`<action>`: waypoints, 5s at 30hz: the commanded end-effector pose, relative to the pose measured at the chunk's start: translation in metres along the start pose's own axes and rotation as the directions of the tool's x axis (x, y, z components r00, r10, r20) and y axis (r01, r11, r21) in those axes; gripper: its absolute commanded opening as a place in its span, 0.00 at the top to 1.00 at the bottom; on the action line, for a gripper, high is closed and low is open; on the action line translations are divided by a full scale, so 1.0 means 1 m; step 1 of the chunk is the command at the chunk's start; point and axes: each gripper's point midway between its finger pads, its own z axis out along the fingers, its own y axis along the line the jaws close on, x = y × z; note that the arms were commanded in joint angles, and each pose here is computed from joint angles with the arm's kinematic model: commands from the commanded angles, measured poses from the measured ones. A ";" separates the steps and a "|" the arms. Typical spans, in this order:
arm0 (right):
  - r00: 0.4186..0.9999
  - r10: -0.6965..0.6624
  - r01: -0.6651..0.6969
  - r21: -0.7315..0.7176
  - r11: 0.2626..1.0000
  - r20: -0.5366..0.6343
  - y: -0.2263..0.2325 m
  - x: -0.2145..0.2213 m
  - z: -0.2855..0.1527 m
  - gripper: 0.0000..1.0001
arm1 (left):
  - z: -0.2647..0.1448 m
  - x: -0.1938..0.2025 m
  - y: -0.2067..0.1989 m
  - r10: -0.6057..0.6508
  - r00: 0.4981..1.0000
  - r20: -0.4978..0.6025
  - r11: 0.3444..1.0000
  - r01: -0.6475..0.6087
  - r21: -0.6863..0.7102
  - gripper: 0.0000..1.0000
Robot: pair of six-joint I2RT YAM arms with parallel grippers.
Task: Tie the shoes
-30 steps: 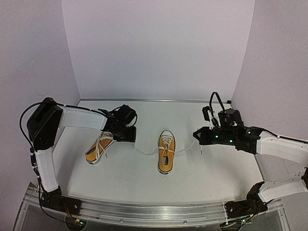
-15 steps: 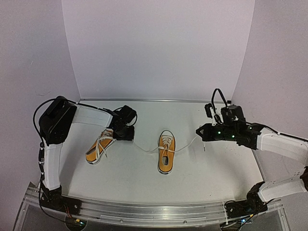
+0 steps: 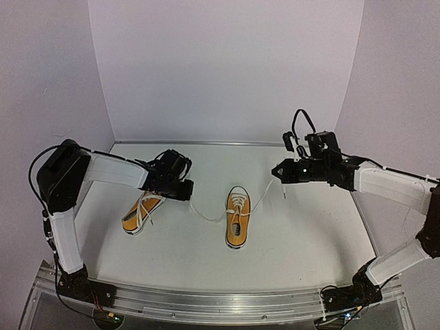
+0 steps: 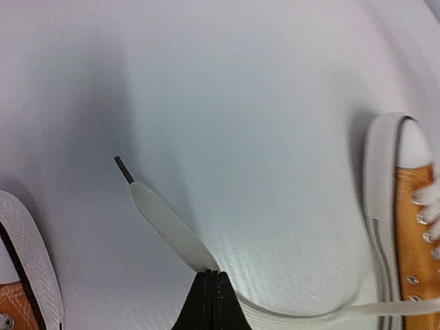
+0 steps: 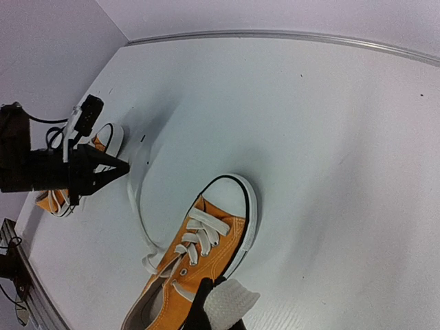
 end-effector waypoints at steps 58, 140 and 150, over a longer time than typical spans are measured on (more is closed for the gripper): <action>0.965 -0.128 -0.071 -0.695 0.716 -0.231 0.247 0.024 0.108 0.72 | -0.156 0.130 -0.204 0.784 0.478 0.395 0.362 -0.870 0.333 1.00; 0.829 -0.408 0.252 -0.396 0.883 -0.382 0.088 0.054 0.142 0.61 | -0.232 0.058 -0.180 0.652 0.348 0.674 0.271 -0.937 0.221 1.00; 0.733 -0.525 0.332 -0.446 0.831 -0.433 0.100 0.078 0.133 0.62 | -0.226 0.093 -0.186 0.718 0.327 0.614 0.175 -0.939 0.296 1.00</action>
